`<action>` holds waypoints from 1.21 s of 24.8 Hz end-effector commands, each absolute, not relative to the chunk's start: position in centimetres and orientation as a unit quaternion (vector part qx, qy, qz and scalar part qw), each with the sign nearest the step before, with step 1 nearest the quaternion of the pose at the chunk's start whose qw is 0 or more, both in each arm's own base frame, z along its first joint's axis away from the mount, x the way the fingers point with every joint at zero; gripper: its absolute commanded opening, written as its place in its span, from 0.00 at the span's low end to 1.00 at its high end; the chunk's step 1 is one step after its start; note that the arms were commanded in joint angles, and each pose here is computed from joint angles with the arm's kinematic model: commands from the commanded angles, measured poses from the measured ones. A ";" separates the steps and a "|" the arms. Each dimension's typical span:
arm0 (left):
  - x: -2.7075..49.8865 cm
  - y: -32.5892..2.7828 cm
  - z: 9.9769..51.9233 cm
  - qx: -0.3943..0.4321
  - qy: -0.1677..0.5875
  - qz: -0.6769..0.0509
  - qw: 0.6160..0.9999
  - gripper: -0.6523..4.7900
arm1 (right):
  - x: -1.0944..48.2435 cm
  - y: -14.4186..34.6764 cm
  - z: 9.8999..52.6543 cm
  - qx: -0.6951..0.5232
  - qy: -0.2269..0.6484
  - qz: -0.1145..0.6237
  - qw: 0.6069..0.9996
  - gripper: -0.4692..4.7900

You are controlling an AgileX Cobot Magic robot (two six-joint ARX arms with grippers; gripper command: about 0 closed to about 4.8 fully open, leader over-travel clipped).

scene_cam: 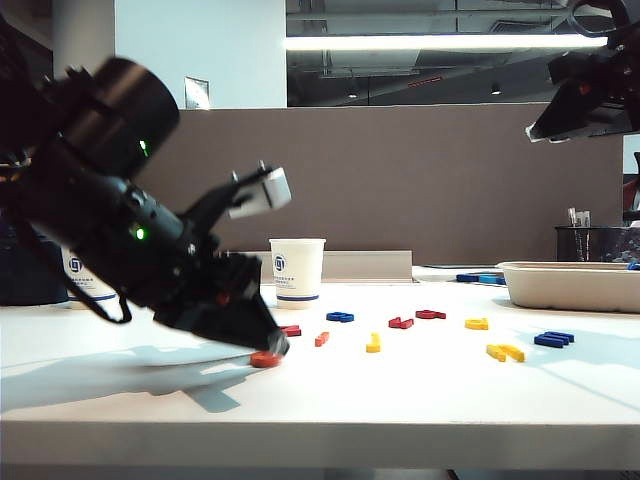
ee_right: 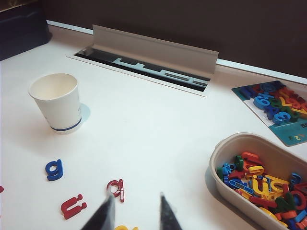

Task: Pick up the letter "c" and put it in the paper cup.

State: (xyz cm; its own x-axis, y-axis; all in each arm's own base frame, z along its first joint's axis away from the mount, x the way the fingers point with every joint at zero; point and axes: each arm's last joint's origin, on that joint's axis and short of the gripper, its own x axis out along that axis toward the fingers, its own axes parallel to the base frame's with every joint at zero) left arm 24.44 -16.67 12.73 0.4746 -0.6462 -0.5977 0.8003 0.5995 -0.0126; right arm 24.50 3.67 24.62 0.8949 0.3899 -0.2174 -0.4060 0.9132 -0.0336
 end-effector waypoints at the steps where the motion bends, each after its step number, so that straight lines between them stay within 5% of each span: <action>1: 24.4 -16.9 12.3 0.138 0.294 -0.430 0.842 0.48 | 24.6 3.7 24.9 -0.042 0.094 0.205 0.973 0.31; 30: 23.1 -16.9 11.1 0.204 0.359 -0.409 0.814 0.47 | 24.6 3.7 24.9 -0.045 0.094 0.201 0.974 0.31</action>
State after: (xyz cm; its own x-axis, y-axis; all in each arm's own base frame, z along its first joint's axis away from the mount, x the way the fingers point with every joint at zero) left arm 23.90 -17.61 12.54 0.4647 -0.6057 -0.6459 0.8201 0.5695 0.0559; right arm 24.51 3.65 24.61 0.8975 0.3832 -0.2182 -0.4006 0.9154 -0.0403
